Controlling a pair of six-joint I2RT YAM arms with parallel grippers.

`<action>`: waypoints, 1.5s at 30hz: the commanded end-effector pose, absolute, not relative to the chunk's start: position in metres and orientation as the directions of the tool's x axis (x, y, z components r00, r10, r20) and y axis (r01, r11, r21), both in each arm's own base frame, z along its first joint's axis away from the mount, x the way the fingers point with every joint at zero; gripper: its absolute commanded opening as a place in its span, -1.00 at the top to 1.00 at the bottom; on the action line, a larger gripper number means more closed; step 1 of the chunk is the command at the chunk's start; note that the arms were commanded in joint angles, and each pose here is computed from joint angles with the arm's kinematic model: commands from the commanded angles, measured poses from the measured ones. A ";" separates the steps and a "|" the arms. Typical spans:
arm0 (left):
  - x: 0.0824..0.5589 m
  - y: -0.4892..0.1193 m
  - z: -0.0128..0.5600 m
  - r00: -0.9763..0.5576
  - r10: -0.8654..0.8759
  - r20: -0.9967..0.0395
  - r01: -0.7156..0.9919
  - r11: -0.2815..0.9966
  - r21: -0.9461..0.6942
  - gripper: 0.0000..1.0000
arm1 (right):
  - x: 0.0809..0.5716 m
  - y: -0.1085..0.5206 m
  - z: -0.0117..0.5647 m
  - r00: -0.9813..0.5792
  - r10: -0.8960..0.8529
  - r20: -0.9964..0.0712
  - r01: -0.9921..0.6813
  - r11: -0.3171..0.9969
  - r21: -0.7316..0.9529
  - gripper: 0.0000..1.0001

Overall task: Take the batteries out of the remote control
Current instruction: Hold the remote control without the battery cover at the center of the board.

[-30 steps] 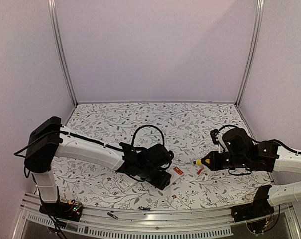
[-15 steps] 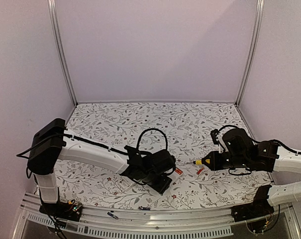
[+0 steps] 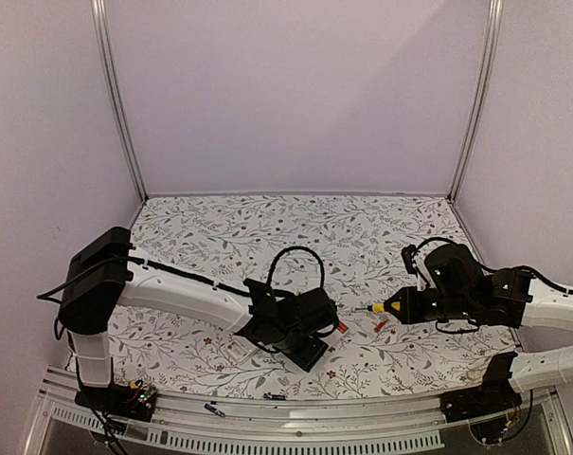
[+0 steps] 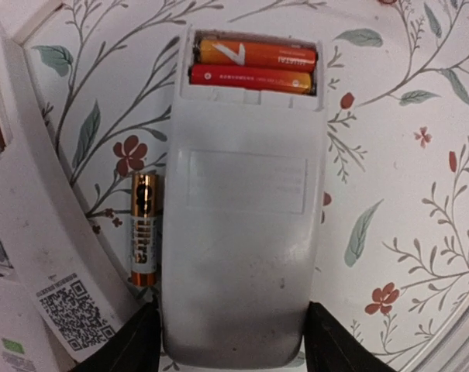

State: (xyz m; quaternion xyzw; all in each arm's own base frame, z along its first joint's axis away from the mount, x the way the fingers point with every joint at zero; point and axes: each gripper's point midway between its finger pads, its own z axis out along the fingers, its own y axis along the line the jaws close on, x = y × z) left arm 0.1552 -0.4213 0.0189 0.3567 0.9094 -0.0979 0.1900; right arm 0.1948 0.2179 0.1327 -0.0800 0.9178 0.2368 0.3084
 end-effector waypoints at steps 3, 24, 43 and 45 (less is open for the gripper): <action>0.155 -0.419 0.012 -0.639 0.659 -0.396 0.709 0.704 0.027 -0.24 | 0.203 0.221 0.151 -0.768 0.035 -0.639 -0.295 0.866 0.402 1.00; 0.168 -0.408 0.017 -0.473 0.795 -0.379 0.829 0.548 0.114 0.11 | 0.191 0.236 0.157 -0.762 -0.073 -0.643 -0.422 0.810 0.408 1.00; 0.185 -0.395 0.018 -0.237 0.884 -0.404 0.935 0.320 0.152 0.18 | 0.179 0.245 0.140 -0.774 -0.263 -0.575 -0.514 0.791 0.331 1.00; 0.187 -0.393 0.017 -0.238 0.884 -0.403 0.934 0.323 0.155 0.18 | 0.180 0.246 0.139 -0.778 -0.276 -0.564 -0.513 0.797 0.318 1.00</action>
